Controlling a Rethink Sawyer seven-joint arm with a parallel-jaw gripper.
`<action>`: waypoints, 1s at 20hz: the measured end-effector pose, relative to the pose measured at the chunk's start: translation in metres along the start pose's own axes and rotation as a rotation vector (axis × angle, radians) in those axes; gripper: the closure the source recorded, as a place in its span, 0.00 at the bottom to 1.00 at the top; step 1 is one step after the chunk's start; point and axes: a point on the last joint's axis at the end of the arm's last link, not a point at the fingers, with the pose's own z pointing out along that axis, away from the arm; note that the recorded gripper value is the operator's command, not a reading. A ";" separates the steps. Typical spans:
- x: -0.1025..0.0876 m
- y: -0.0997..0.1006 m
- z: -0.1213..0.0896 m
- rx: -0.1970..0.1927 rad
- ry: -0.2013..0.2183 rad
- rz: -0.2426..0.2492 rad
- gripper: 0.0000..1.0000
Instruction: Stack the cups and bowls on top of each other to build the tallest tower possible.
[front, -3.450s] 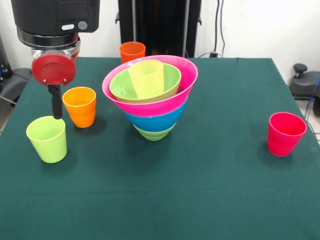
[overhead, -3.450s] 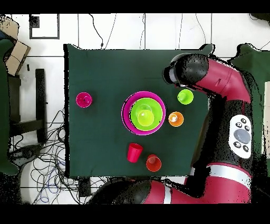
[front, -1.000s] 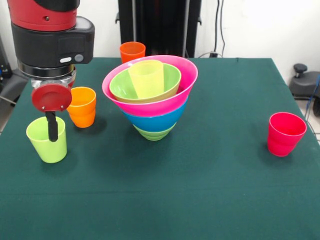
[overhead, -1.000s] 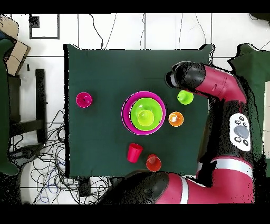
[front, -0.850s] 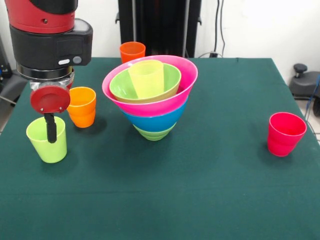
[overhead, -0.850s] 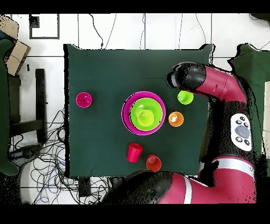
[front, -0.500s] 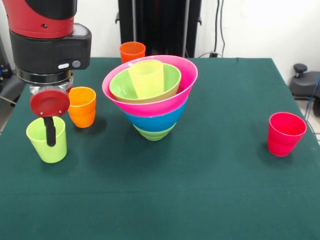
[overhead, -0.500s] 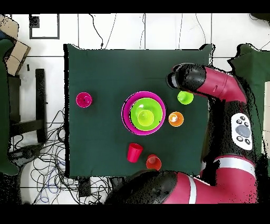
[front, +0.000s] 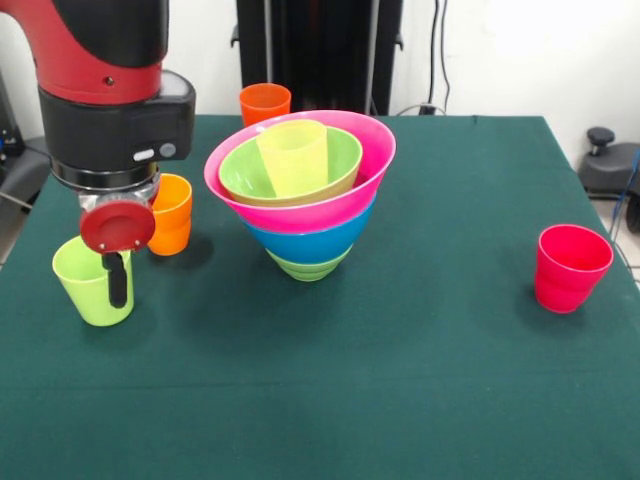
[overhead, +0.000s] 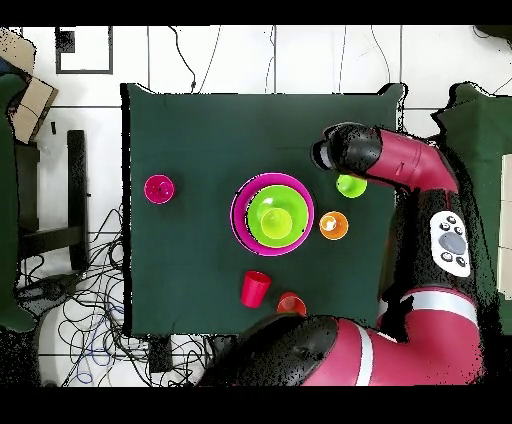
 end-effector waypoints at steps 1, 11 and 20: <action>0.001 0.000 0.003 0.000 -0.001 -0.003 0.00; 0.009 -0.005 0.024 -0.014 -0.025 -0.037 0.00; 0.016 -0.012 0.031 -0.005 -0.007 -0.041 0.00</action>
